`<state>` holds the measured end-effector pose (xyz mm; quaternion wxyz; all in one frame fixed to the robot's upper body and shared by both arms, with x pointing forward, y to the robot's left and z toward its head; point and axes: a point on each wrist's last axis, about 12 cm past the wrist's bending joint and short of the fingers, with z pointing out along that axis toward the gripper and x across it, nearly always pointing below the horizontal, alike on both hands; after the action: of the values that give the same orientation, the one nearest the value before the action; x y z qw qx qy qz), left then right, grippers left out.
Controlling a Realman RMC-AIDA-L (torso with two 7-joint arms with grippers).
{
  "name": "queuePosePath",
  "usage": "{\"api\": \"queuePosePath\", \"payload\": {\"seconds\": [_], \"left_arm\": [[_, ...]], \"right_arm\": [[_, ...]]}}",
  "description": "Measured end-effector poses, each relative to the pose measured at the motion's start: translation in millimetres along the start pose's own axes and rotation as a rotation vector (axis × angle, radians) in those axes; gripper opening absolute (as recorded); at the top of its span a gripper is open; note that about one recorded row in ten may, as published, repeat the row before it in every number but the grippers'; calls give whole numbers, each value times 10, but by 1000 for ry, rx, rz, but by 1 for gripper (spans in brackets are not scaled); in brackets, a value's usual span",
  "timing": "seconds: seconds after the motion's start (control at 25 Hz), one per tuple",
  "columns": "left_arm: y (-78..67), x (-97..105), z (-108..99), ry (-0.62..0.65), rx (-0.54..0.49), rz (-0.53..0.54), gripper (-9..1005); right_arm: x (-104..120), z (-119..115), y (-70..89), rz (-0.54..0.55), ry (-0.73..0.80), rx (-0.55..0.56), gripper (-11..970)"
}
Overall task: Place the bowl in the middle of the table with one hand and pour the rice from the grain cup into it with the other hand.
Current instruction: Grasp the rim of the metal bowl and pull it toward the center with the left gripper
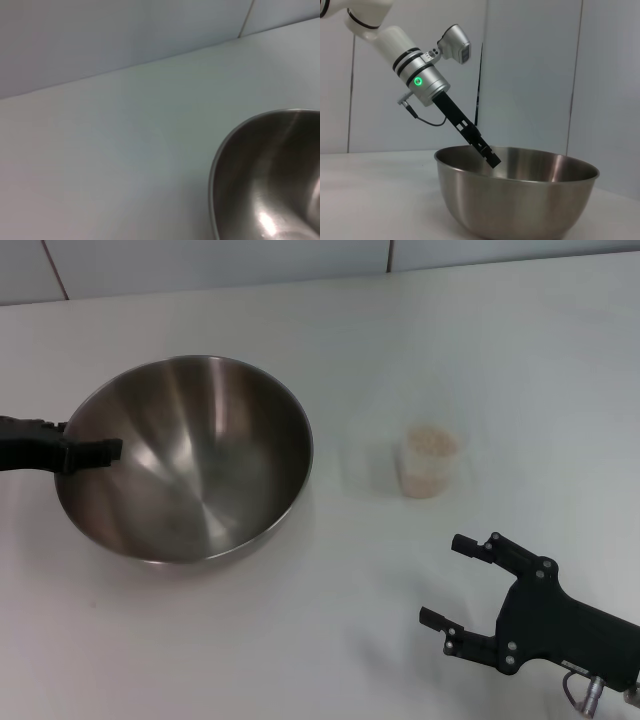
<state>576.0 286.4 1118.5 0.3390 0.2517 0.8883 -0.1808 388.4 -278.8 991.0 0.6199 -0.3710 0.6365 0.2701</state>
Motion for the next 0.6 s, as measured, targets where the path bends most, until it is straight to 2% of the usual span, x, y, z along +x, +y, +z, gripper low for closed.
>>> {"api": "queuePosePath", "payload": {"seconds": [0.08,0.48,0.56,0.6], "left_arm": [[-4,-9,-4,3,7,0,769],[-48,-68,5,12,36,11,346],[-48,-68,5,12,36,11,289],[-75,-132,16,17,61,2,260]], "right_arm": [[1,-2,2,0,1,1,825],[1,4,-1,-1,1,-3,825],[0,5,-1,-1,1,-4,825],[-1,5,-2,-2,0,-5,825]]}}
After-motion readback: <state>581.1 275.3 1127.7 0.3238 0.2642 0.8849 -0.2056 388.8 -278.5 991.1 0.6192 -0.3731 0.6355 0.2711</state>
